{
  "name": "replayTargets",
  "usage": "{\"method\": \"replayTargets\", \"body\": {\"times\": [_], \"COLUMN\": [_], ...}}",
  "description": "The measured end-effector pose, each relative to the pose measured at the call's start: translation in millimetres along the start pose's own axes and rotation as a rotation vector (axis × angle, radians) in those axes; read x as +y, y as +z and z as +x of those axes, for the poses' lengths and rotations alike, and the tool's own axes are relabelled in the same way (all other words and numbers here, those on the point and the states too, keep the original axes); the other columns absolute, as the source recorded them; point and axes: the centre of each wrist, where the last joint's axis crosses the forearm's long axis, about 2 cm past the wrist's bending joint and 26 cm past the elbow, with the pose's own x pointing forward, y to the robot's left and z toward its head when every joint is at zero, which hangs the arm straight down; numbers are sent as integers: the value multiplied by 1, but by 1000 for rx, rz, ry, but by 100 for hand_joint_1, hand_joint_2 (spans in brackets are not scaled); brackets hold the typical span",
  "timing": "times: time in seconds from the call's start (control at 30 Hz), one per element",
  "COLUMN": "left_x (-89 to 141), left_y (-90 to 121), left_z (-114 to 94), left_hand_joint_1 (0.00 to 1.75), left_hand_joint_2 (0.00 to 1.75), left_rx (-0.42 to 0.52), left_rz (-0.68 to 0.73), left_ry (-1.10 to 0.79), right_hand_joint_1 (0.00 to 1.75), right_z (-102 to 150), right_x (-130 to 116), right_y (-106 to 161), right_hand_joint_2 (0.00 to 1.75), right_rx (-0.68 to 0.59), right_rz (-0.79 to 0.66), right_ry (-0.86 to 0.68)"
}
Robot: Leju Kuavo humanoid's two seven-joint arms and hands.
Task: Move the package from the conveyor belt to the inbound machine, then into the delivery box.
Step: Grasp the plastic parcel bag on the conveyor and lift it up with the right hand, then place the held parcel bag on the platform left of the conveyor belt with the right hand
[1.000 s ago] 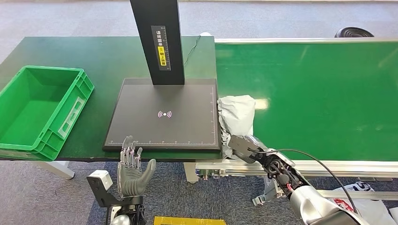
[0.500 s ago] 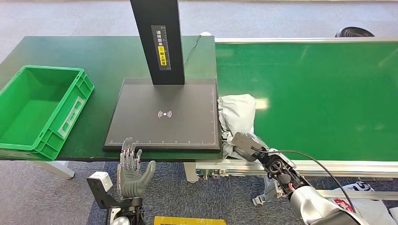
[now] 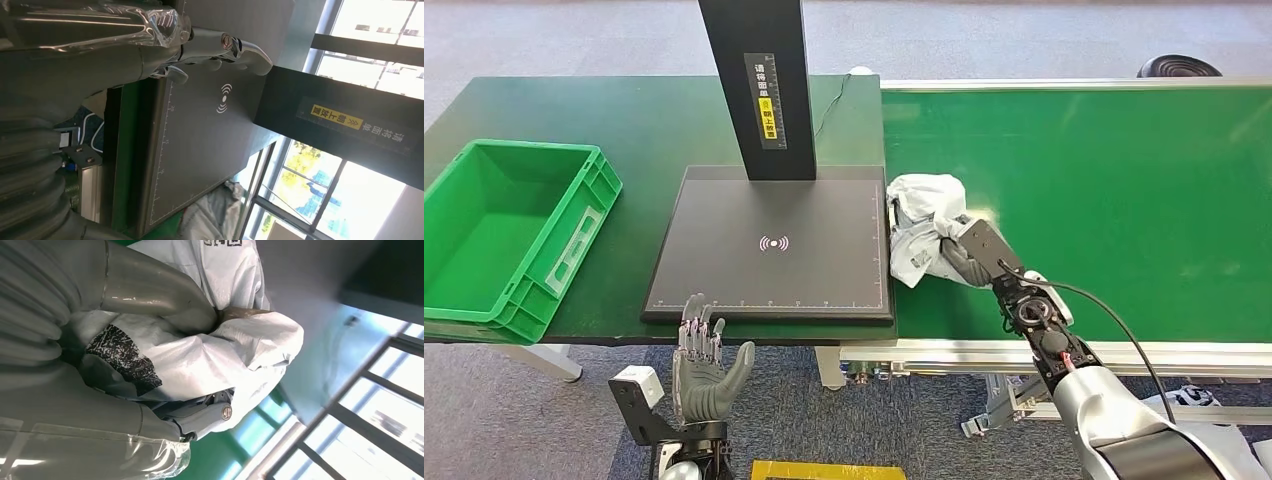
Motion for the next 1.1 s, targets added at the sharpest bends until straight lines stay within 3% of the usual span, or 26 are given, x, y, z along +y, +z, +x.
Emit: {"method": "replayTargets", "body": {"times": [0.37,0.87,1.1], "left_x": [0,-4,-6], "left_y": [0,-5,-9], "left_z": [0,1,1], "left_hand_joint_1": [0,0,0], "left_hand_joint_2": [175,175,175], "left_rx": [0,-11,-15], "left_rz": [2,-19,-32], "left_ry": [0,14,16], "right_hand_joint_1": [175,175,175], "right_z": [21,54,91], "right_x": [-16,10,20], "right_y": [-14,-33,-63], "right_hand_joint_2": [175,175,175], "right_rx": [-128,-212,-253], "right_rz": [-101,-49,-12], "right_ry": [-39,-70,-59]}}
